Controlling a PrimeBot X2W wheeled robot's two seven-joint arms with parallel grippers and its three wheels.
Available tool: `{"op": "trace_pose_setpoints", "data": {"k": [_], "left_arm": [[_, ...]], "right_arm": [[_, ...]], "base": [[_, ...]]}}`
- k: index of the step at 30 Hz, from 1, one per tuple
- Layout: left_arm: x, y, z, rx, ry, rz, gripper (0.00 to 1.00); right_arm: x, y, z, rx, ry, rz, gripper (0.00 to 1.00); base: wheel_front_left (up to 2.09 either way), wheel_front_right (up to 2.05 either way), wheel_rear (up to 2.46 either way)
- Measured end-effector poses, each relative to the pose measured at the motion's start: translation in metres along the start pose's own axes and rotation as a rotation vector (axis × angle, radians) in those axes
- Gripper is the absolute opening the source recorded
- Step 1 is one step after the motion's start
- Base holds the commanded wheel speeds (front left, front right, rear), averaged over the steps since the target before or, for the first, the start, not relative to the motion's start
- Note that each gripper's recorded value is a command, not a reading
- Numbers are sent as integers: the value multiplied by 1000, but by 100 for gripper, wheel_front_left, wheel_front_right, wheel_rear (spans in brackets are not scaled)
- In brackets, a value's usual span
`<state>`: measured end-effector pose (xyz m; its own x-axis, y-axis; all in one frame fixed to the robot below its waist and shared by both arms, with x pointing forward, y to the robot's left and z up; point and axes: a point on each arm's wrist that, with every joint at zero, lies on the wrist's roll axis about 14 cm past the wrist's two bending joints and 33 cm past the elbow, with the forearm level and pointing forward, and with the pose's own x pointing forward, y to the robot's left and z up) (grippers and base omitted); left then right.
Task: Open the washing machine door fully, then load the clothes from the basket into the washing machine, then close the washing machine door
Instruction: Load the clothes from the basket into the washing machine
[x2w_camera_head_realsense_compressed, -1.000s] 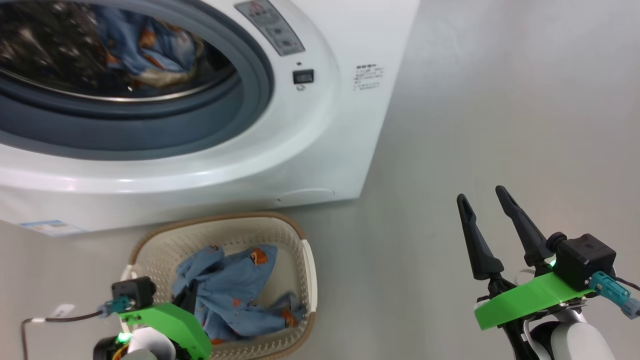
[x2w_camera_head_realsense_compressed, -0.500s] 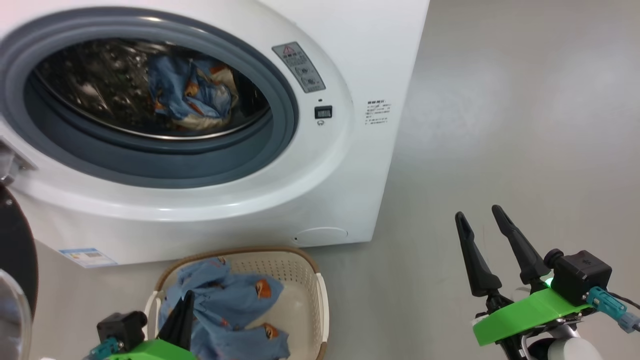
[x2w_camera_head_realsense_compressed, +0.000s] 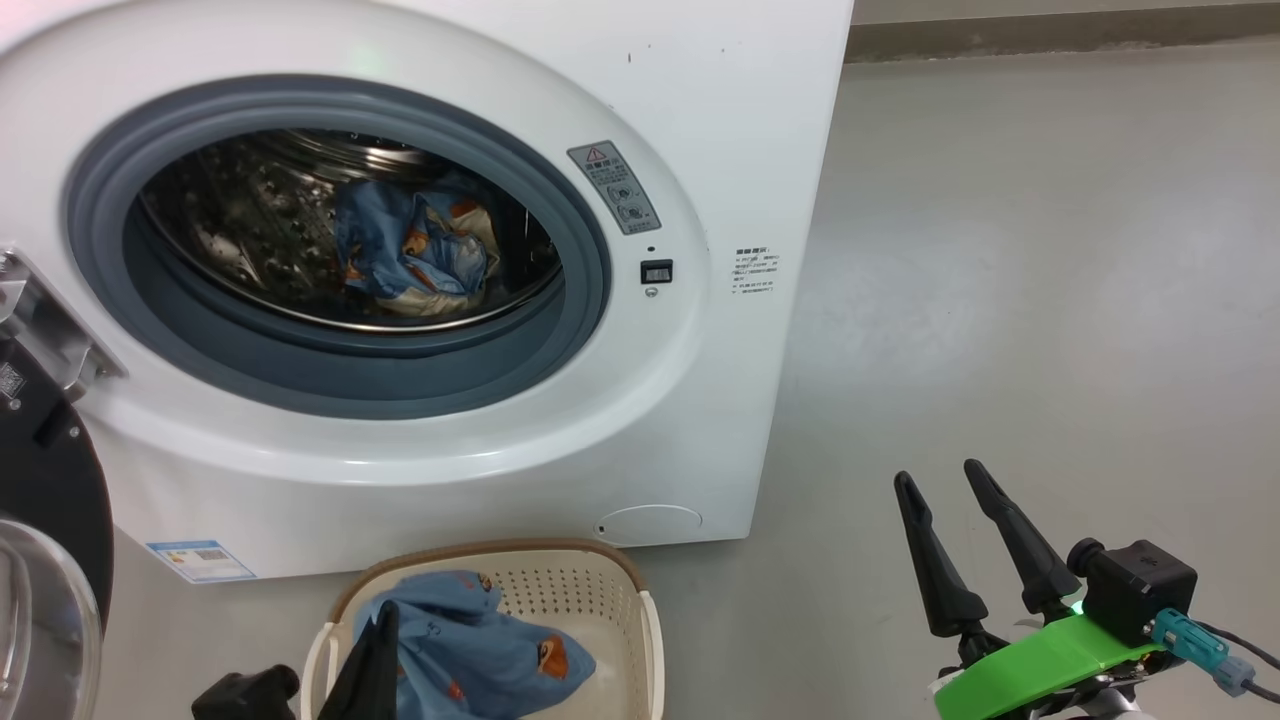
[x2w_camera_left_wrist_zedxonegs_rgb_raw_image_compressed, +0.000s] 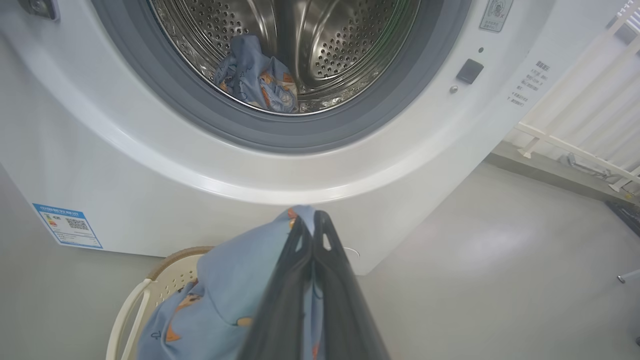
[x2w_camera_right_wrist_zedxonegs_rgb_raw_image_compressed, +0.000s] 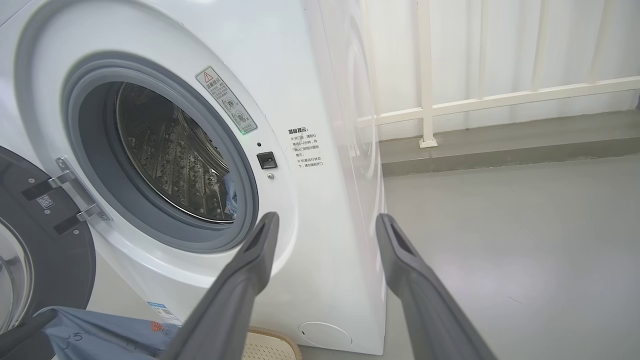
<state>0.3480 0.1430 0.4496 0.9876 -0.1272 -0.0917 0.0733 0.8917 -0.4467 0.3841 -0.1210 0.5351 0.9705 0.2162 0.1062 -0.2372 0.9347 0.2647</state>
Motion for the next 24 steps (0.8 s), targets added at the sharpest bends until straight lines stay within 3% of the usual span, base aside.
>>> {"op": "trace_pose_setpoints", "data": {"k": [17, 24], "left_arm": [[9, -6, 16, -7, -55, -12, 0], [32, -7, 38, -32, -117, -23, 0]], "right_arm": [[-2, -10, -11, 7, 27, -30, 100], [1, -16, -25, 15, 64, -46, 100]], "base": [[0, 0, 0], [0, 0, 0]]}}
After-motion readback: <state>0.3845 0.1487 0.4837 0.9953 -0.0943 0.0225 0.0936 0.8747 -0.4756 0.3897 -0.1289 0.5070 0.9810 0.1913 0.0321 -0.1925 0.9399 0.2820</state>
